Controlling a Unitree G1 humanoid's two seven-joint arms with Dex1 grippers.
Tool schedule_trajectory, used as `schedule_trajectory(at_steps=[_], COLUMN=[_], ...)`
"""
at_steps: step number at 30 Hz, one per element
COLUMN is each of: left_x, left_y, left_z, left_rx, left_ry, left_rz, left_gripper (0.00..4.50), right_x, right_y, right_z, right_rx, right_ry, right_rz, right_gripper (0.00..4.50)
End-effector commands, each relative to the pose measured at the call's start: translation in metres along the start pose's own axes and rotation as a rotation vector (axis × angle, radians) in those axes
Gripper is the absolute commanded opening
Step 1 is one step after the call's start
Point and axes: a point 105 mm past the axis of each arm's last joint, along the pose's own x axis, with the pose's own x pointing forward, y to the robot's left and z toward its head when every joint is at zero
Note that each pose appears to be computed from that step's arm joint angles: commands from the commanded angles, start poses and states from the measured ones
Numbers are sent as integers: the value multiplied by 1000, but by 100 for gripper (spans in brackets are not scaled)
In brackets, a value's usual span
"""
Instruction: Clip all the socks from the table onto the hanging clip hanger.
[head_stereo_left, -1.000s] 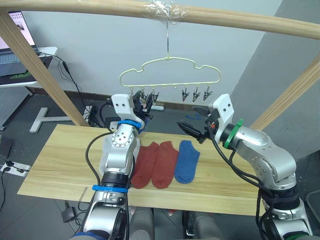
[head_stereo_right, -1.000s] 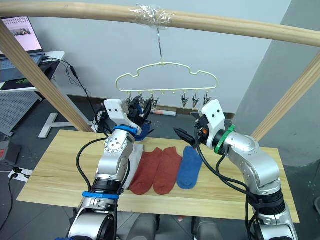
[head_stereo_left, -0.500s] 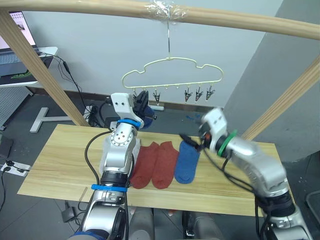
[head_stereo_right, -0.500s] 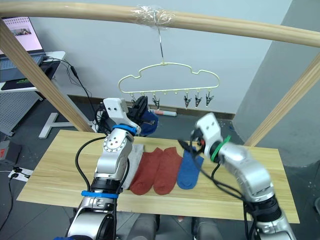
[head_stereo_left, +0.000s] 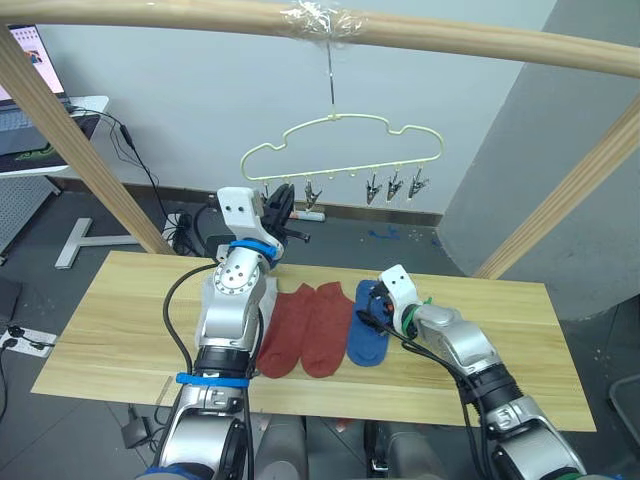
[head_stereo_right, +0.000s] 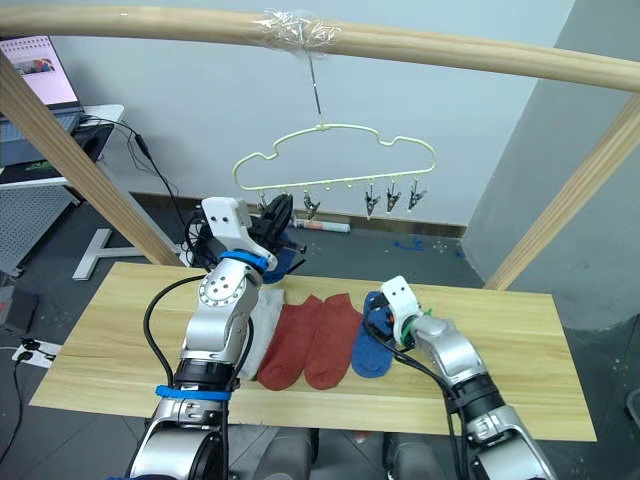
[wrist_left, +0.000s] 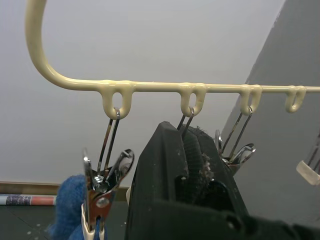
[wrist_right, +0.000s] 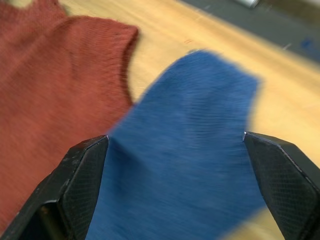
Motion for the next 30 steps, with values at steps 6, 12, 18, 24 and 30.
schedule_trajectory(at_steps=[6,12,18,24,30], left_x=[-1,-2,-6,-11,-18], left_y=[1,1,-9,4,3], left_z=[7,6,-15,-11,11], left_rx=[6,-4,-477,-690,-831], left_ry=[-23,-21,135,229,250], left_rz=[9,10,-122,-197,-320], left_gripper=[0,0,0,0,0], right_x=[-8,-16,-40,-53,-50], right_y=[-18,-21,-6,29,60], right_z=[-38,-41,8,54,106], right_rx=[-227,-257,-415,-488,-480], right_ry=[116,91,-107,-243,-354], right_rz=[-33,-21,71,183,239], right_gripper=[350,140,1,1,1])
